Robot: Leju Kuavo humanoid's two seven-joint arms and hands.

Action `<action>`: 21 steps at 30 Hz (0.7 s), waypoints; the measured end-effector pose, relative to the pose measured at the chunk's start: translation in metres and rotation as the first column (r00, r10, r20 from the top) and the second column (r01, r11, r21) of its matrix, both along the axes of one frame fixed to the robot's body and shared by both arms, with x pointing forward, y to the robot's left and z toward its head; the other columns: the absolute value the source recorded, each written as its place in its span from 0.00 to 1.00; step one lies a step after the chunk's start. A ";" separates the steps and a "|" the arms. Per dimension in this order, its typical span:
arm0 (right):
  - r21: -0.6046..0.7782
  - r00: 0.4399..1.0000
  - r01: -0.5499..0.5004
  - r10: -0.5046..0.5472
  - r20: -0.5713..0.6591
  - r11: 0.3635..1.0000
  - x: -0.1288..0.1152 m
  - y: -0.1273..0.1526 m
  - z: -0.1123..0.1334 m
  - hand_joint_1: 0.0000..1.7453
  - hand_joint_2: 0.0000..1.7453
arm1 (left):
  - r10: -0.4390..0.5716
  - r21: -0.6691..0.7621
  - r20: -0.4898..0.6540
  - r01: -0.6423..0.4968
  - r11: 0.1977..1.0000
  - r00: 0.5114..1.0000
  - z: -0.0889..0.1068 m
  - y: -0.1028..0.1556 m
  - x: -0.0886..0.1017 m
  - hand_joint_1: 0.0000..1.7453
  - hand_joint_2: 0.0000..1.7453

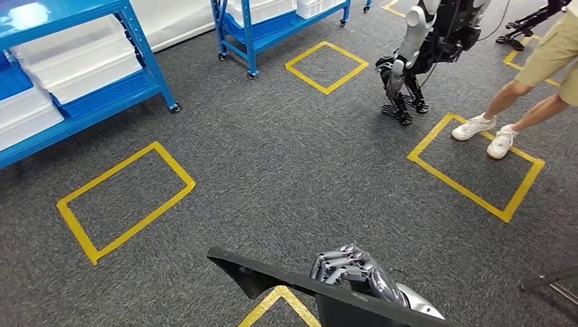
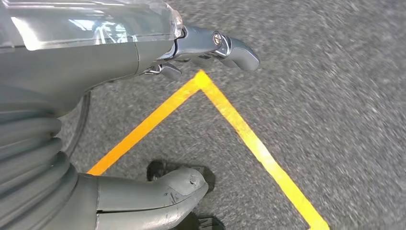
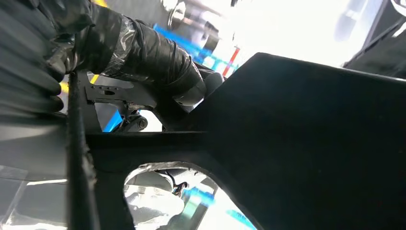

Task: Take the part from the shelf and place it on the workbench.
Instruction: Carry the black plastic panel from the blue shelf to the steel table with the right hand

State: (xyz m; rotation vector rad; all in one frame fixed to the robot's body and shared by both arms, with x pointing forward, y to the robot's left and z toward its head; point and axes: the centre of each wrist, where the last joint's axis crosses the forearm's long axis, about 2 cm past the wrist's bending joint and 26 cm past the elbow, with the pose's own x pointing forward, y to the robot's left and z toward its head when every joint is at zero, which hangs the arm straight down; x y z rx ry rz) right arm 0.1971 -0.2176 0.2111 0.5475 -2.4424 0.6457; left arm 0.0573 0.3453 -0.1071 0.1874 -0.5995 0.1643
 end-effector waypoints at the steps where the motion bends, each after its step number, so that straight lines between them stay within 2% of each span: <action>1: 0.002 1.000 0.005 -0.005 -0.003 1.000 0.000 -0.002 -0.001 1.00 1.00 | -0.002 0.000 -0.001 0.002 1.000 1.000 0.000 0.000 0.000 0.00 1.00; 11: -0.006 0.997 0.048 -0.048 -0.067 0.999 -0.009 -0.012 -0.014 1.00 1.00 | -0.051 0.013 -0.019 0.051 0.999 0.999 0.001 -0.003 0.008 0.00 1.00; 21: -0.026 0.998 0.010 -0.011 -0.054 1.000 0.001 -0.005 -0.013 1.00 1.00 | -0.026 0.058 0.044 0.024 0.998 0.999 0.007 0.012 0.034 0.00 1.00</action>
